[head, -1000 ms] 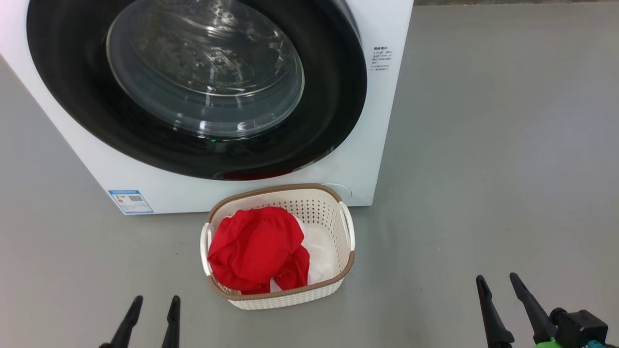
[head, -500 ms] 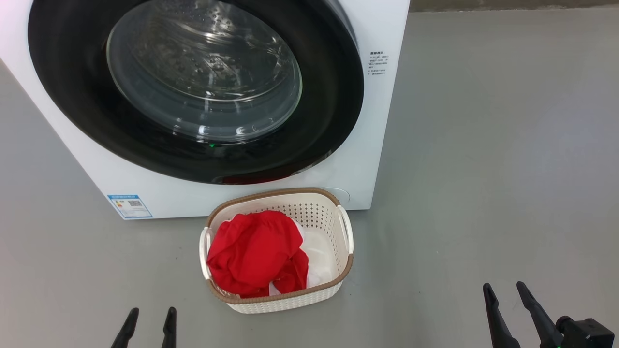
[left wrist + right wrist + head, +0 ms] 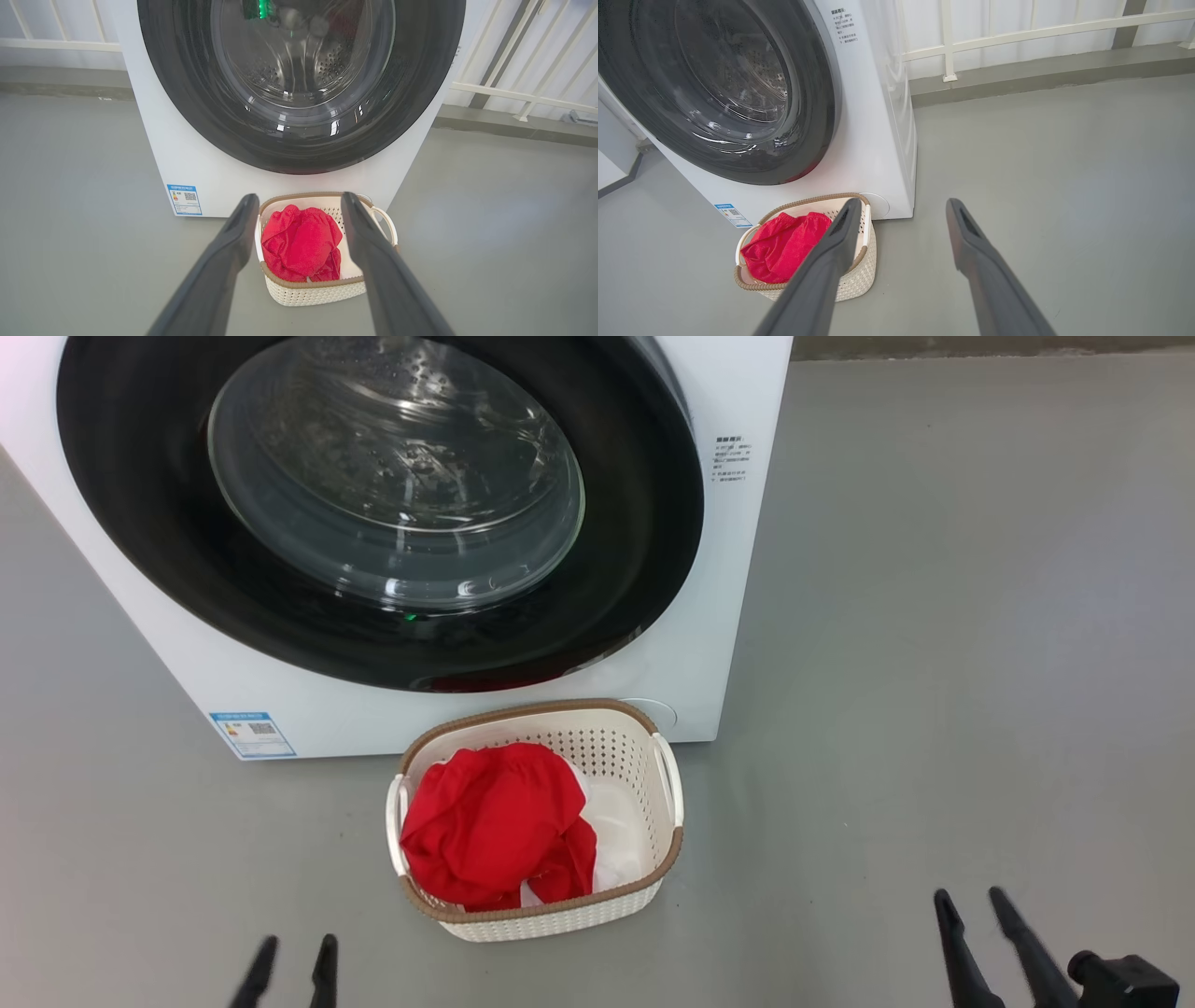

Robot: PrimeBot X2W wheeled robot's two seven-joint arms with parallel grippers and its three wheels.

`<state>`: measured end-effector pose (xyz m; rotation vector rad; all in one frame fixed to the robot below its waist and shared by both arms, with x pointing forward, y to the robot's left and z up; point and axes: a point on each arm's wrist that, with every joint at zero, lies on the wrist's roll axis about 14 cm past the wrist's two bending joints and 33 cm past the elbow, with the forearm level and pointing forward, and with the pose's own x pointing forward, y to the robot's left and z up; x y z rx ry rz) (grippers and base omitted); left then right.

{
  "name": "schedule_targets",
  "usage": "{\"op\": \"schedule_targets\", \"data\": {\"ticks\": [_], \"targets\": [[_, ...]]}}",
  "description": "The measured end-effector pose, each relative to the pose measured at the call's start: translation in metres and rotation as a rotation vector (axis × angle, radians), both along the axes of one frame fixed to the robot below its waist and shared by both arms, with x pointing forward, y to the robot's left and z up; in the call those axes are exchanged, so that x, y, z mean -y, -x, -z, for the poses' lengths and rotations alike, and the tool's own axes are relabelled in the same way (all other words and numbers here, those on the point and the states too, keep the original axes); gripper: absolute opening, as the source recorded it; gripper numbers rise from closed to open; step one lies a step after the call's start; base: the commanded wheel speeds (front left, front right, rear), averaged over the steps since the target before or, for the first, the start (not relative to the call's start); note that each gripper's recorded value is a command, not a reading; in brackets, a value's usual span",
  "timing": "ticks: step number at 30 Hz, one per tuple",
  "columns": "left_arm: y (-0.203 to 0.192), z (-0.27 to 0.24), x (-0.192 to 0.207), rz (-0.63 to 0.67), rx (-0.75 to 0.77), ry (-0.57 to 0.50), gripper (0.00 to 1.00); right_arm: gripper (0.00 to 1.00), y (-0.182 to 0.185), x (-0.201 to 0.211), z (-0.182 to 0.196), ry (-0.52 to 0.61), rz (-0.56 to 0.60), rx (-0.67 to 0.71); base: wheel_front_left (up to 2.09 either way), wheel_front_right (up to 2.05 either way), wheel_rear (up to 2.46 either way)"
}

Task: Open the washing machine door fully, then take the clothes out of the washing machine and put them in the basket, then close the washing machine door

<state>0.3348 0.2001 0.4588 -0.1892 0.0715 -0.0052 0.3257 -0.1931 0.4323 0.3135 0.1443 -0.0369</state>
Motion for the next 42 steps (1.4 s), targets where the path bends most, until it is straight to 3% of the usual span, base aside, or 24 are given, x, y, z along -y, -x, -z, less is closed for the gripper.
{"op": "schedule_targets", "data": {"ticks": [9, 42], "targets": [[0.01, 0.031, 0.013, 0.002, -0.103, 0.051, 0.0, 0.0, 0.013, -0.007, 0.028, -0.039, 0.011, -0.097, 0.0, 0.0, 0.0], [0.003, 0.029, 0.005, -0.097, -0.125, 0.399, 0.0, 0.0, 0.002, 0.002, 0.021, -0.353, 0.121, -0.093, 0.0, 0.0, 0.0]]}}
